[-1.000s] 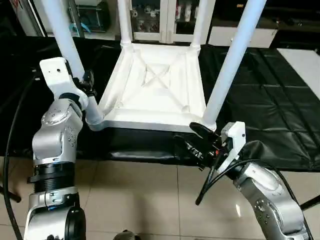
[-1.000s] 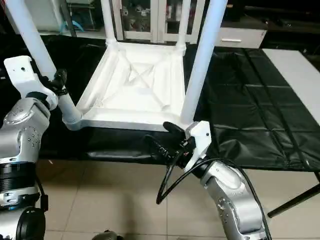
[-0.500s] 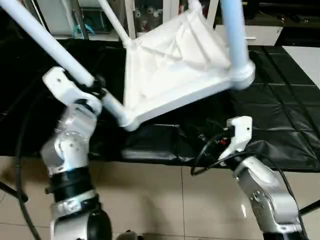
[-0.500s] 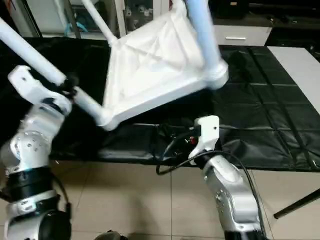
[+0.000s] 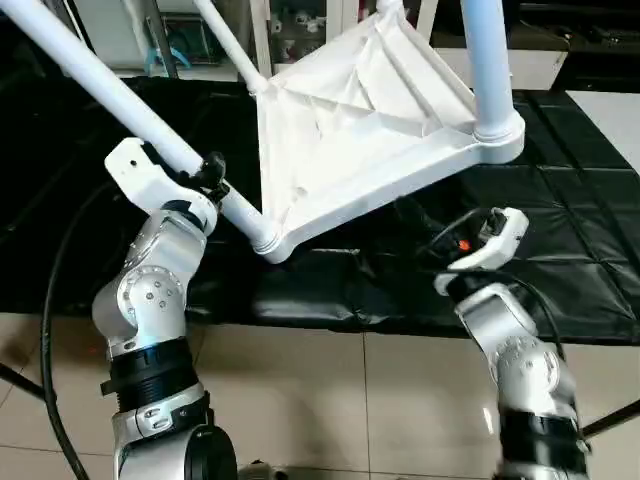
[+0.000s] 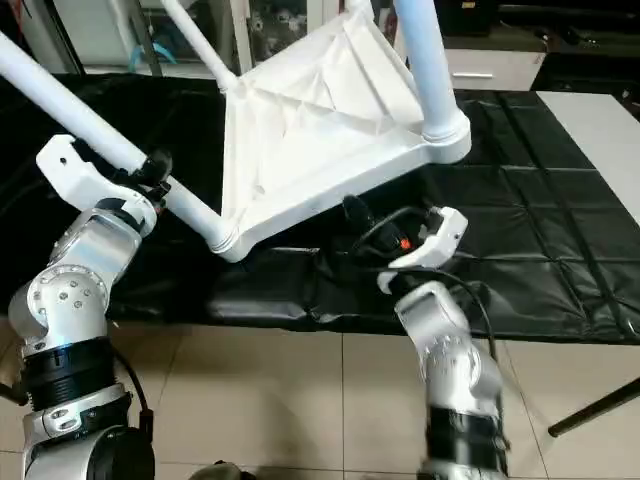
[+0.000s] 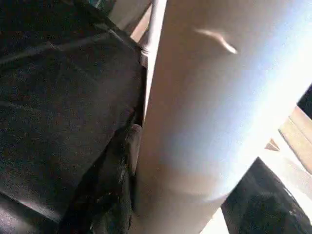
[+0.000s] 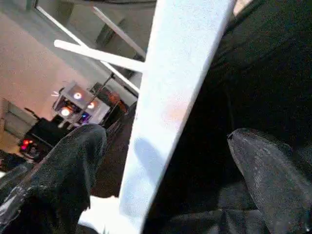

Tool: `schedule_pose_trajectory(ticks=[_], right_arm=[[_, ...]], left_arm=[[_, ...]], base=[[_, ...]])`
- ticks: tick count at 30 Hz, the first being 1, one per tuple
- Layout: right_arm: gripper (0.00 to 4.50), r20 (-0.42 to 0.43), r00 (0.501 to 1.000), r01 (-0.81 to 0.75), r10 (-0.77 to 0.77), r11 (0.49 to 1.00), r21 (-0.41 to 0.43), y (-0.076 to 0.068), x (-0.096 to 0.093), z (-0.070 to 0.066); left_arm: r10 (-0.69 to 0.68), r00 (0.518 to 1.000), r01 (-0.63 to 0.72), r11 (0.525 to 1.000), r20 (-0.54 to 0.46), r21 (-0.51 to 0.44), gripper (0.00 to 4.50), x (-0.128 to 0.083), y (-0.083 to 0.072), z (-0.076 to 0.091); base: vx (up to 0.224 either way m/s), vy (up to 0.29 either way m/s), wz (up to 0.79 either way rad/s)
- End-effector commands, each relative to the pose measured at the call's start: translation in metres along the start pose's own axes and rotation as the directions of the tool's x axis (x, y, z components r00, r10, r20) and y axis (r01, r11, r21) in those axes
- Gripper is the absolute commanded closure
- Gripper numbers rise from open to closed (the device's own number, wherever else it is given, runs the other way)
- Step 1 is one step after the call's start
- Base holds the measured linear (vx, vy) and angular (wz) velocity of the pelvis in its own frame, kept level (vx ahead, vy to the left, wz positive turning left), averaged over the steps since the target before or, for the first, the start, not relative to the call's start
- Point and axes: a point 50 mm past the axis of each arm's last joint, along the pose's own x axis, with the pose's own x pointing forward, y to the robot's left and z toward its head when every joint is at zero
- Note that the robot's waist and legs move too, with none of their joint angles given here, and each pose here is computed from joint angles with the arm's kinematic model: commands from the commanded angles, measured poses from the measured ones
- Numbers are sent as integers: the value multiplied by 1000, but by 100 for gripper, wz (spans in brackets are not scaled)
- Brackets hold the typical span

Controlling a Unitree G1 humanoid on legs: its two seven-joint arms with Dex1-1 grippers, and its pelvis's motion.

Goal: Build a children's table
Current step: Flip table

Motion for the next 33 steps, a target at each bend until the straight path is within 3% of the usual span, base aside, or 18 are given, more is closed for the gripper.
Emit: schedule_pose_trajectory(ticks=[1, 9, 18, 19, 24, 25, 33], right_arm=[[0, -5, 1000, 16, -16, 1000, 21, -2, 9, -1], [0, 12, 997, 77, -78, 991, 110, -5, 42, 4], [0, 29, 990, 138, -140, 987, 78, -9, 61, 10], [29, 31, 990, 133, -136, 988, 76, -9, 62, 11], [53, 15, 994, 103, -104, 993, 64, -10, 66, 10], [77, 14, 995, 101, -102, 993, 64, -9, 66, 9], [135, 37, 995, 87, -90, 992, 87, -11, 67, 13]], left_arm=[[-21, 997, 15, 997, -79, -78, 249, 0, 0, -16], [-25, 996, 19, 997, -81, -70, 249, 1, 1, -14], [-26, 997, 22, 998, -78, -58, 249, 0, 2, -12], [-26, 997, 21, 998, -77, -58, 249, 0, 2, -12], [-24, 997, 20, 999, -73, -51, 249, -1, 3, -10], [-23, 997, 19, 999, -73, -50, 249, -1, 3, -10], [-24, 997, 21, 999, -73, -46, 249, 0, 3, -9]], base=[[0, 0, 0], [0, 0, 0], [0, 0, 0], [0, 0, 0], [0, 0, 0], [0, 0, 0], [0, 0, 0]])
